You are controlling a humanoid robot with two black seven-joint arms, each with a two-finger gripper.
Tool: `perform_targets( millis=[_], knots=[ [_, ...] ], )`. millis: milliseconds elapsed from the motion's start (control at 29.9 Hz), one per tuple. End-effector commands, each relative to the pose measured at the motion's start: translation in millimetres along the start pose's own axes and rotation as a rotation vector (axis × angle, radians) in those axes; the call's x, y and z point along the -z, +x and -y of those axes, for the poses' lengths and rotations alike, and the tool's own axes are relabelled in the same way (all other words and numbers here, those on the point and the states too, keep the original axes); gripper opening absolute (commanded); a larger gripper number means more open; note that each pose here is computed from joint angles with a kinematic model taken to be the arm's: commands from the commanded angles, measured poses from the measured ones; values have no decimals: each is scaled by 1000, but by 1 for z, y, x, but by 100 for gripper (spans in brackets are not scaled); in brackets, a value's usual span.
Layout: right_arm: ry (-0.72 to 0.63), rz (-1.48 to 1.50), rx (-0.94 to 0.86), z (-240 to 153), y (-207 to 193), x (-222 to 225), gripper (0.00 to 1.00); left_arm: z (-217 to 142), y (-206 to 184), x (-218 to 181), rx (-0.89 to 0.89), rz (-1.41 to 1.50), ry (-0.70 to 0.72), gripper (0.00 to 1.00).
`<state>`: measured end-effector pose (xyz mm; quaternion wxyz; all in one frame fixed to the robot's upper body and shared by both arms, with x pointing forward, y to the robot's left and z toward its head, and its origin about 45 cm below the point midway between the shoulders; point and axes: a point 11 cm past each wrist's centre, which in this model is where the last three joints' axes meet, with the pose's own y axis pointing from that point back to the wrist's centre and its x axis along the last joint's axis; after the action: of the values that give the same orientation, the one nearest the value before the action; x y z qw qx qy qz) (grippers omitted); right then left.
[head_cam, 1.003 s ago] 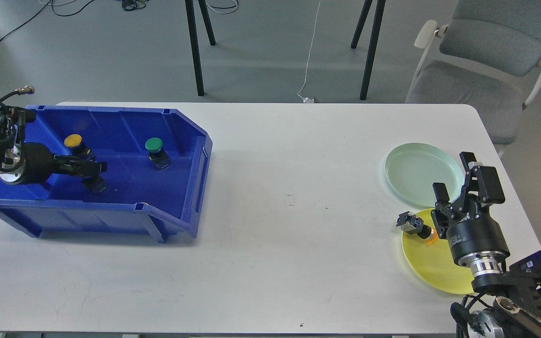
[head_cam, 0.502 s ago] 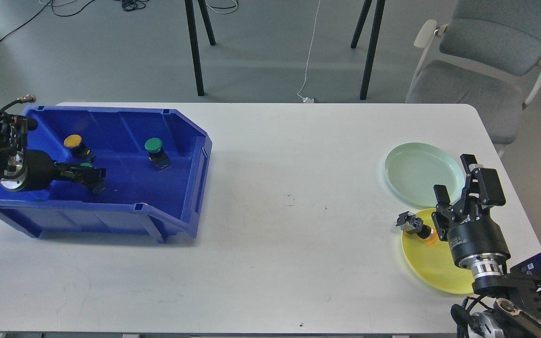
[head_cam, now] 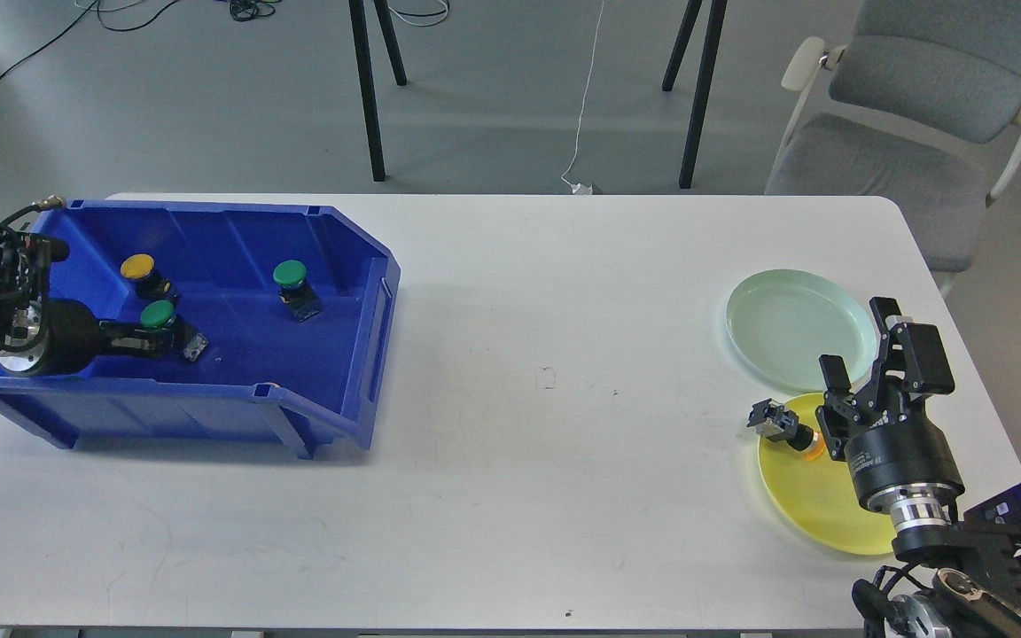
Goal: Pass button and place on color plate
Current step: 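Reach the left gripper into the bin and grasp a green-topped button, then lift the green button and extend it toward the right gripper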
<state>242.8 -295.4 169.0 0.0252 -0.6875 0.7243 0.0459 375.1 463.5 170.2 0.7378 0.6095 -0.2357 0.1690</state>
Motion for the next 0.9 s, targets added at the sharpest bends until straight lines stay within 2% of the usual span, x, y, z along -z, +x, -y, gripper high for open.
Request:
perform_targets(
  millis=[0, 468, 669, 869],
  knots=[
    [-2, 0, -2, -1, 1, -1, 99, 0, 5, -4, -11, 3, -10, 3],
    [-7, 0, -7, -2, 2, -2, 99, -19, 23, -3, -42, 22, -13, 3],
    [-4, -1, -10, -1, 3, -1, 99, -65, 37, -26, -51, 89, -101, 3],
    [5, 0, -7, 1, 2, 1, 99, -90, 64, -61, -150, 85, -226, 3]
  ],
)
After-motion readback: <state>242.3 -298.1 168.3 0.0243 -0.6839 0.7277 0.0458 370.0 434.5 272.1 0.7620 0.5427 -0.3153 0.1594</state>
